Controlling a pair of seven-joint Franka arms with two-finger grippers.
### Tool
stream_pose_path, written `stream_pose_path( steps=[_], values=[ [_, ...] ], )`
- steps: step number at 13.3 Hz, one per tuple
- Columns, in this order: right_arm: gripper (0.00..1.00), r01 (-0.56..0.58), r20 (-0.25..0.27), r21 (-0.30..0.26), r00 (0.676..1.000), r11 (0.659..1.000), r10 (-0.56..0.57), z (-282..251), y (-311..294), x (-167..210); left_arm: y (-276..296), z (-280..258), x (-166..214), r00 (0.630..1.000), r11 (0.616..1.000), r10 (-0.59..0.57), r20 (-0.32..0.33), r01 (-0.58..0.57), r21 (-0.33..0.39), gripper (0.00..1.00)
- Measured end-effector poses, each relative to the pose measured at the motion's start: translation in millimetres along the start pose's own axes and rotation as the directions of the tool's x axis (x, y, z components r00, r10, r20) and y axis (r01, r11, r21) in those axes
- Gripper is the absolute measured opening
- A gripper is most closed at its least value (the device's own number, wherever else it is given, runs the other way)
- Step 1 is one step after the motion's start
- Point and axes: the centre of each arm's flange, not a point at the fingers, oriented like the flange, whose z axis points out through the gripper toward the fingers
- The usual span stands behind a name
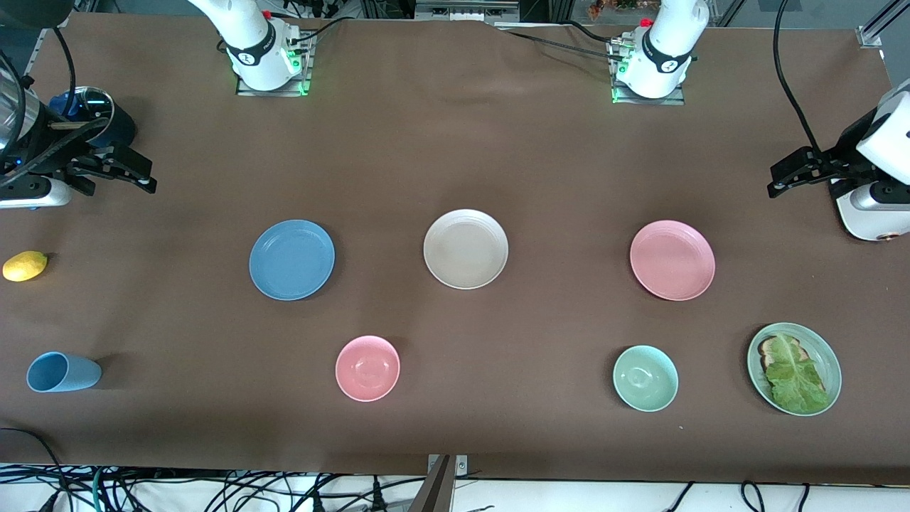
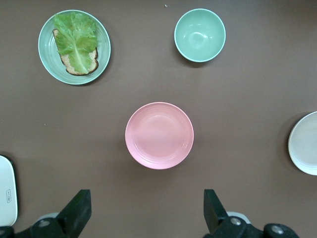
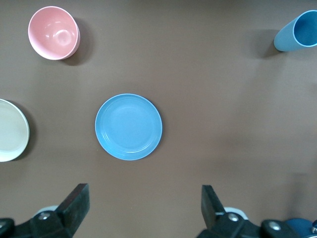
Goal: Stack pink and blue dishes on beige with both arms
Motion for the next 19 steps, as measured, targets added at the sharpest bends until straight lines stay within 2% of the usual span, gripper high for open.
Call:
stream_pose_path(
  steps=[19],
  values=[
    [1.0,-0.006,0.005,-0.001,1.0,1.0,0.006,2.6,3.5,1.3,-0.1,0.0,0.0,1.0,1.0,0.0,0.0,0.0,0.0,1.0]
  ],
)
